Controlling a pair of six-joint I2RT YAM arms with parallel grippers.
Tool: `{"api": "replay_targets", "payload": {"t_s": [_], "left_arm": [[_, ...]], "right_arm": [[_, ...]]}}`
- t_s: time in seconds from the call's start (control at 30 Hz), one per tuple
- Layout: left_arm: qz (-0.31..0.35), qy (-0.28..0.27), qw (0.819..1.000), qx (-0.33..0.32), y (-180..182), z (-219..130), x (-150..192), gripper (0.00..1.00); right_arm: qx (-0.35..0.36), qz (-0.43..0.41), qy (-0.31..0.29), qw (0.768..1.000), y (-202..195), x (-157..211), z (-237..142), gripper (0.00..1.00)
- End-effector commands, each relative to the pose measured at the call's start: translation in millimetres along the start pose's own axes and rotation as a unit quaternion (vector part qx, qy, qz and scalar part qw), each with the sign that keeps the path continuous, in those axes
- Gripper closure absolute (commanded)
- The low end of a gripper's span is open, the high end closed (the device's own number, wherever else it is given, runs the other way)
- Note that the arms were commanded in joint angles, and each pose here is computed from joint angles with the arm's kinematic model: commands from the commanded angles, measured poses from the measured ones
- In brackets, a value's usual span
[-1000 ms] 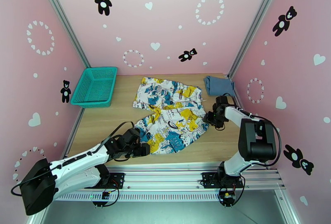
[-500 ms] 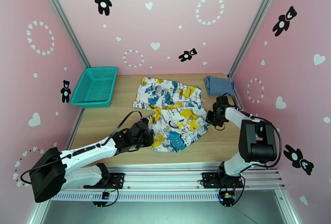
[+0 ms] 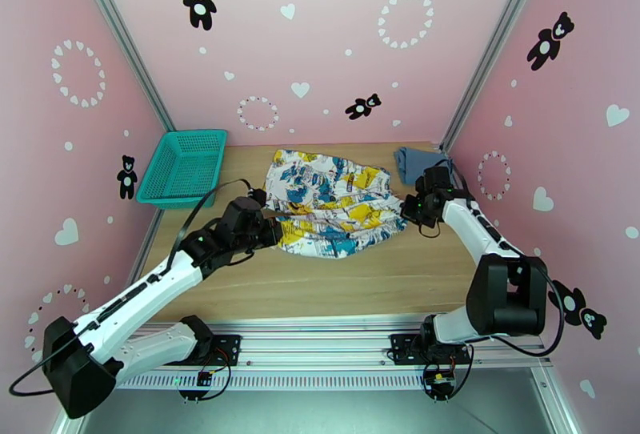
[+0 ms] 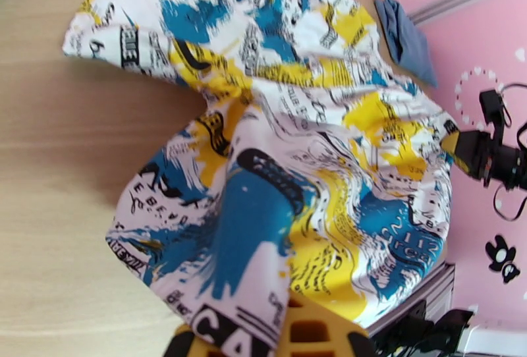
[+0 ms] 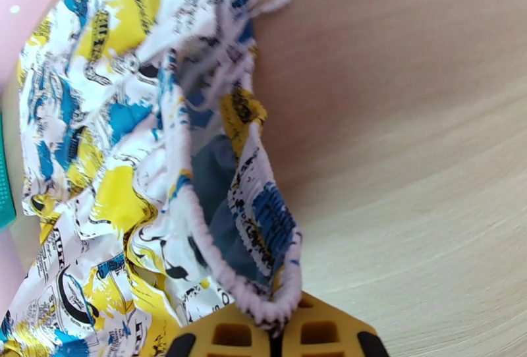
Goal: Fold and stack the mixed laundry pile
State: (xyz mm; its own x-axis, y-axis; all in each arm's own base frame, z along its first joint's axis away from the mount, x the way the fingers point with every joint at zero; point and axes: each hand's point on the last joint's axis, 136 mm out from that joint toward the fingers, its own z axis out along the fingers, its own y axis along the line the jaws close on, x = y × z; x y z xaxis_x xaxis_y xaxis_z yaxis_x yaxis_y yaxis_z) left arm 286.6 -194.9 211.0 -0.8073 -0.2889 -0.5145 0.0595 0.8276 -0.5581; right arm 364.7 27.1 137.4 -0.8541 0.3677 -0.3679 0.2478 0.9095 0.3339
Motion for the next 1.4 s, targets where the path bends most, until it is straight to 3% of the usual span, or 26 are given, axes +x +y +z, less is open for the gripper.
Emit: {"api": "replay_targets", "payload": {"t_s": [0.0,0.2,0.43,0.5,0.53,0.63,0.73,0.87,1.0,1.13,1.37], "left_arm": [[0.017,0.017,1.0,0.007,2.8,5.6,-30.0,1.0],[-0.004,0.011,1.0,0.005,22.7,50.6,-108.1,1.0],[-0.055,0.034,0.998,0.012,65.5,135.4,-173.6,1.0],[-0.07,0.043,0.996,0.016,78.4,160.6,-183.0,0.72],[-0.08,0.047,0.996,0.017,88.3,175.3,-186.1,0.55],[-0.12,0.041,0.992,0.017,120.7,205.4,-197.0,0.33],[-0.143,0.035,0.989,0.012,141.6,216.9,-203.1,0.25],[-0.124,0.039,0.992,0.002,142.5,215.0,-206.0,0.17],[-0.1,0.039,0.994,-0.013,140.6,204.6,-209.4,0.17],[-0.044,0.021,0.998,-0.042,128.7,166.9,-205.4,0.22],[0.048,0.086,0.993,-0.062,95.8,136.8,-120.9,0.33]], "right_arm": [[0.006,0.017,0.007,1.0,8.8,-16.9,-2.1,0.97],[-0.015,0.027,0.02,0.999,35.9,-58.5,23.0,0.93],[-0.043,0.063,0.055,0.996,54.6,-100.7,88.2,0.87],[-0.047,0.079,0.056,0.994,56.6,-111.7,107.8,0.73],[-0.051,0.089,0.056,0.993,56.8,-118.0,117.7,0.61],[-0.082,0.116,0.05,0.989,64.7,-135.7,141.8,0.42],[-0.095,0.114,0.048,0.988,71.1,-146.3,150.8,0.37],[-0.088,0.088,0.02,0.992,68.9,-158.5,142.4,0.29],[-0.105,0.063,-0.013,0.992,74.6,-174.6,121.7,0.16],[-0.099,0.021,-0.042,0.994,74.8,-178.4,91.9,0.14],[-0.091,-0.026,-0.071,0.993,64.5,-143.6,54.6,0.23]]}}
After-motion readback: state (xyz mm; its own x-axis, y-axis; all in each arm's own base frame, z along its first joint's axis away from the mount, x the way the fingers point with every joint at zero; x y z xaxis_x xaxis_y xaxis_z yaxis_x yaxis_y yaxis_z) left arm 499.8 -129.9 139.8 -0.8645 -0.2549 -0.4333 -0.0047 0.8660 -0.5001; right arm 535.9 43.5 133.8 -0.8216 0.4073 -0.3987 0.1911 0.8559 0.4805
